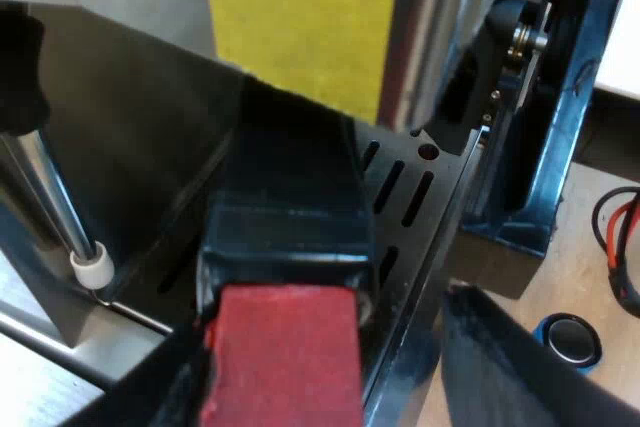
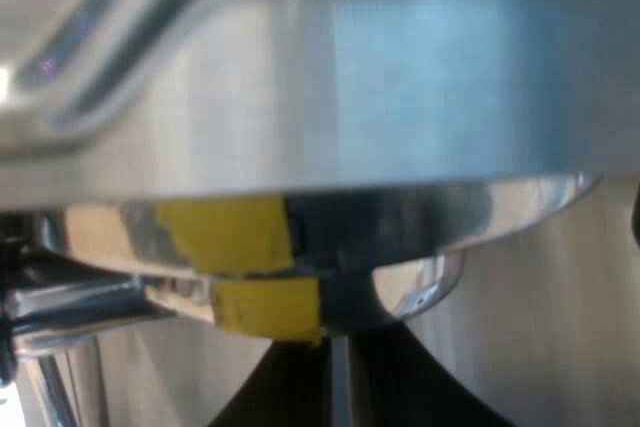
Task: Put the handle in the coffee machine
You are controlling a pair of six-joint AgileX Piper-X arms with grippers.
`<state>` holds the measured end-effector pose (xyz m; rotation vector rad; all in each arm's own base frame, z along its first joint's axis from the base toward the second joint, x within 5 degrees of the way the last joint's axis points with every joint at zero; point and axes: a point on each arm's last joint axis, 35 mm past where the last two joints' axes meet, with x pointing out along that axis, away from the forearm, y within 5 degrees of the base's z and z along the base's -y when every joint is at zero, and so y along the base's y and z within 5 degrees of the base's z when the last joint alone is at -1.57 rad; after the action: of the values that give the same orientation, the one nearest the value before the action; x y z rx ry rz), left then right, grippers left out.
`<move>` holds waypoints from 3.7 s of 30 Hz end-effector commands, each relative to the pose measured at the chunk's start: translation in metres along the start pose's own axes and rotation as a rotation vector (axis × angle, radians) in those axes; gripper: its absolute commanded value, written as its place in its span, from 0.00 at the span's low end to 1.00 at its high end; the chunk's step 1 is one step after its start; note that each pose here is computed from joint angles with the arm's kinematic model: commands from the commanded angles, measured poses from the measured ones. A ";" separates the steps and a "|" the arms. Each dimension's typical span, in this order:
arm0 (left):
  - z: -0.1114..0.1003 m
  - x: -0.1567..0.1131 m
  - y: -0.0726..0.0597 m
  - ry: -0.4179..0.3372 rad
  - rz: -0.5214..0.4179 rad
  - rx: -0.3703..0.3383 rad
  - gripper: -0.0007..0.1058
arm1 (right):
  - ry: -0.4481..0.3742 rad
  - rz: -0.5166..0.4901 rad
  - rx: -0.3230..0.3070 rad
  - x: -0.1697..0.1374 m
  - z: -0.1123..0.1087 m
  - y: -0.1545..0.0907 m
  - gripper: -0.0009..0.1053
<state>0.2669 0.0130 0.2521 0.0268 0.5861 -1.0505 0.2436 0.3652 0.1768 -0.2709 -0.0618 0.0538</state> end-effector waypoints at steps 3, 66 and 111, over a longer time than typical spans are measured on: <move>0.013 -0.006 -0.005 -0.048 -0.011 0.043 0.46 | -0.100 -0.088 0.176 0.008 0.037 -0.018 0.08; 0.013 -0.006 -0.005 -0.048 -0.013 0.070 0.01 | -0.152 -0.096 0.270 0.007 0.047 -0.024 0.08; 0.013 -0.006 -0.005 -0.049 -0.013 0.071 0.01 | -0.194 0.061 0.163 0.004 0.047 -0.014 0.27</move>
<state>0.2665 0.0155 0.2526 0.0701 0.6096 -1.0181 0.2464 0.3660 0.1726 -0.2485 -0.1139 0.1141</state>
